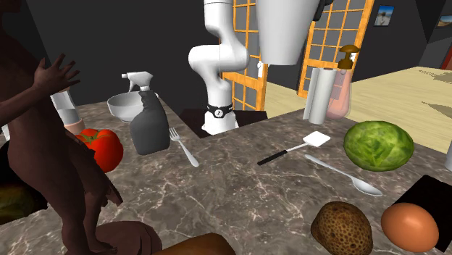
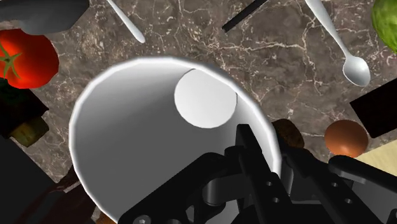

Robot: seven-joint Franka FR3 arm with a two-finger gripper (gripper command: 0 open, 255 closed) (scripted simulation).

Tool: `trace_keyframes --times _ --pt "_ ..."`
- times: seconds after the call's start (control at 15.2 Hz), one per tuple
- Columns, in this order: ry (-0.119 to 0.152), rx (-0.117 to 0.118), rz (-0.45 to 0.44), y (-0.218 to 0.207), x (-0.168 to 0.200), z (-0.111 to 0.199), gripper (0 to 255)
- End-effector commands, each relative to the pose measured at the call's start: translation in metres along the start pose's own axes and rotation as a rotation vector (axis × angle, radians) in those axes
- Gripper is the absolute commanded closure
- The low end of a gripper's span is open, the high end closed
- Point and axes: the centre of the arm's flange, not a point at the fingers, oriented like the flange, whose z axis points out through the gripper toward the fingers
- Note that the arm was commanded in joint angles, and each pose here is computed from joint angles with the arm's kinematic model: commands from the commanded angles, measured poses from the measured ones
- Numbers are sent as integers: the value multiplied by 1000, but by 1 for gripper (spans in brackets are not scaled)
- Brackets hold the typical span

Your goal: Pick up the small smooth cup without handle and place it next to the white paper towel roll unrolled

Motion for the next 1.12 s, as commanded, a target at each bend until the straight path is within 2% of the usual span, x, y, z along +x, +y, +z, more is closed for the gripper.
trace_keyframes --times 0.0,1.06 --pt "0 0 1 -17 -21 -3 255" --pt "0 0 1 -146 -183 -41 255"
